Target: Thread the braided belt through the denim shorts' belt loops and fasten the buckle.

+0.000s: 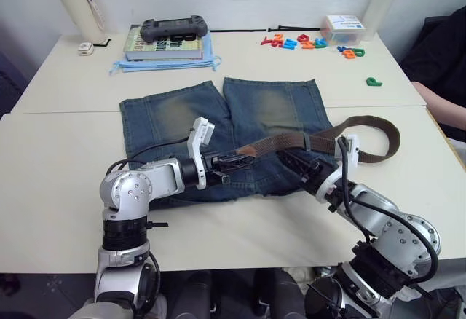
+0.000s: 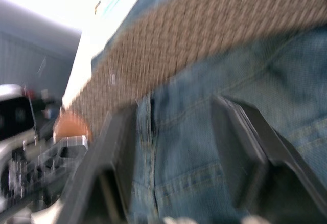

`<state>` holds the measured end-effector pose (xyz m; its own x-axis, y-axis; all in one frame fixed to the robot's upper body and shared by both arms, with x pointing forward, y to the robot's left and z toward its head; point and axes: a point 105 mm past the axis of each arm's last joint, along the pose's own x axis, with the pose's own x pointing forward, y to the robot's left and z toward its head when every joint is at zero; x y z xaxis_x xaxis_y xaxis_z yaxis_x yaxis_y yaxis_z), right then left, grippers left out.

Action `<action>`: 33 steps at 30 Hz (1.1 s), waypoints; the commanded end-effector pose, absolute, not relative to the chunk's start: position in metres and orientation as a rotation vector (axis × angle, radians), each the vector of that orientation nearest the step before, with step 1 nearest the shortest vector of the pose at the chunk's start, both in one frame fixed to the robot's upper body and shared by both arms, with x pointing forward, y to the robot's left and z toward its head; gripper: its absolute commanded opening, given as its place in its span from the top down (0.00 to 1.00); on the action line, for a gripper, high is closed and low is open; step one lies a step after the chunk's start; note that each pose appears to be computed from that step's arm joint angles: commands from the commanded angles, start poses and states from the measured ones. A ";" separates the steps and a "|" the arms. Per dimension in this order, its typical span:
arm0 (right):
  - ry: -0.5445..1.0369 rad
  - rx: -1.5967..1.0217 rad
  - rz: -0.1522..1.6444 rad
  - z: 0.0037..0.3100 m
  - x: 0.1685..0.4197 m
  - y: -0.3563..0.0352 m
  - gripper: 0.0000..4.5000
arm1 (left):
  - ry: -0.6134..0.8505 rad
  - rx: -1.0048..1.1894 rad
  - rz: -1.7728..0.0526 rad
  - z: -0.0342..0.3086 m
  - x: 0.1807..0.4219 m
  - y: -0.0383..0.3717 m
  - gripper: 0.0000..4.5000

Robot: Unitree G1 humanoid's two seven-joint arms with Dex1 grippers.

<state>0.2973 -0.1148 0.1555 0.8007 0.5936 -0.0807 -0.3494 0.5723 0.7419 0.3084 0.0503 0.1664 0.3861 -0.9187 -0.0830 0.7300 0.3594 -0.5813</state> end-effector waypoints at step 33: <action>0.255 1.153 0.731 0.188 0.298 -0.089 0.46 | 0.363 -0.618 -1.099 0.186 0.312 0.052 1.00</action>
<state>0.3024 -0.0928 0.1750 0.7646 0.6333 0.1196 -0.3482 0.2498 0.9035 0.3139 0.0542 0.1722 0.4351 -0.9002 -0.0170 0.6793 0.3406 -0.6500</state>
